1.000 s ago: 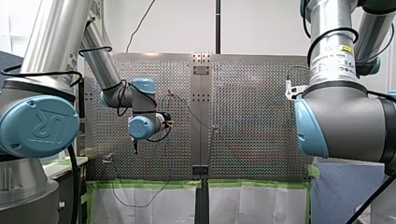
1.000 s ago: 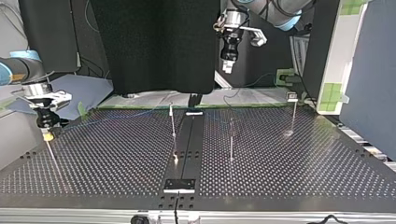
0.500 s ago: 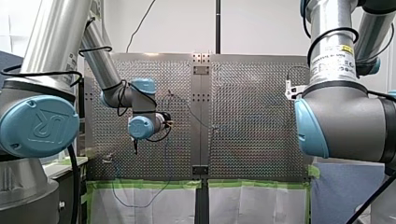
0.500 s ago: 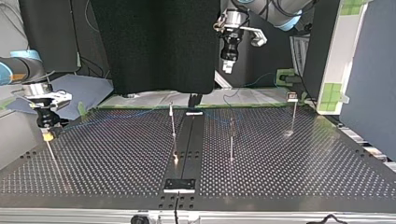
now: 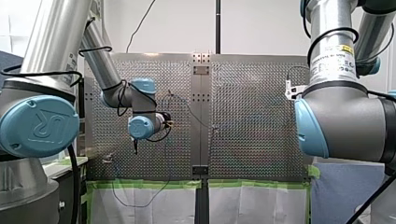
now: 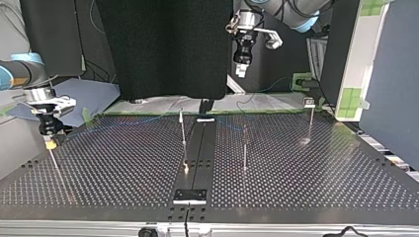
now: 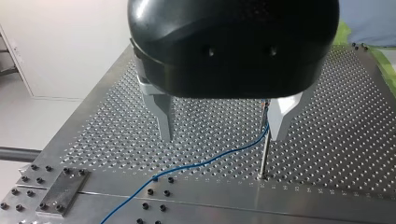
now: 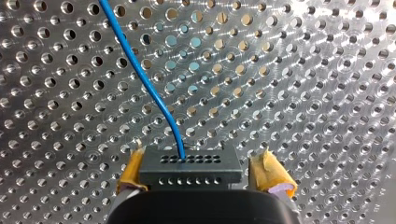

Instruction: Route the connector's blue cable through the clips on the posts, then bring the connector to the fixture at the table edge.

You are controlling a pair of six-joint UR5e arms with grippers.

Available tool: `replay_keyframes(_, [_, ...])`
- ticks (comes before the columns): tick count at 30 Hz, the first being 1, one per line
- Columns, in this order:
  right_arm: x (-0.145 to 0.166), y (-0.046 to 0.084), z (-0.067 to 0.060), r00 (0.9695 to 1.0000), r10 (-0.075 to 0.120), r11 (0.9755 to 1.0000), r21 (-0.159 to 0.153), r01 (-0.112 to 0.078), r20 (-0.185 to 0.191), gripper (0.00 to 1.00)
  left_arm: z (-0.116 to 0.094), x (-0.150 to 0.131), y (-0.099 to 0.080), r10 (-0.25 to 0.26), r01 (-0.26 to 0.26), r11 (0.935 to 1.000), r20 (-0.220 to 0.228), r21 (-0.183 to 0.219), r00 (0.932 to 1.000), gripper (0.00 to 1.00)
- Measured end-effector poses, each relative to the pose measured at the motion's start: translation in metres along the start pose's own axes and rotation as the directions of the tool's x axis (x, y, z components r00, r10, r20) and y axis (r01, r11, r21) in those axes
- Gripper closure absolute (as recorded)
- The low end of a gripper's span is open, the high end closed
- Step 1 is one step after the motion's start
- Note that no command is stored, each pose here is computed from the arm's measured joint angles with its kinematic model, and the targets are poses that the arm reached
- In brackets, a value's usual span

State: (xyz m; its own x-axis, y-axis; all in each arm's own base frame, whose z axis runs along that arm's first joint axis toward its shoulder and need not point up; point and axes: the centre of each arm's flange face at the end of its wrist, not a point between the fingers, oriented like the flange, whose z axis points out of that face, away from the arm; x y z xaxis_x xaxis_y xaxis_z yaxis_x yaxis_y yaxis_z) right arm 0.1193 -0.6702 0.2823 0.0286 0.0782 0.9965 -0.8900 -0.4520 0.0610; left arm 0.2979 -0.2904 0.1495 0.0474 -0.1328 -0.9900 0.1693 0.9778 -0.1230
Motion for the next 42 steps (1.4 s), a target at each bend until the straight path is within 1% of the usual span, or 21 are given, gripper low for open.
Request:
replay_keyframes(13, [0.0,0.0,0.0,1.0,0.0,1.0,0.0,0.0,0.0,0.01,0.0001,-0.0001,0.0001,0.0,0.0,1.0,0.001,-0.001,1.0,0.0])
replay_keyframes(21, [0.0,0.0,0.0,1.0,0.0,1.0,0.0,0.0,0.0,0.01,0.0022,-0.0017,-0.0009,-0.004,0.004,1.0,0.014,0.0,0.9999,0.0])
replay_keyframes(42, [0.0,0.0,0.0,1.0,0.0,1.0,0.0,0.0,0.0,0.01,0.0025,-0.0018,-0.001,-0.004,0.004,1.0,0.015,0.0,0.9999,0.0])
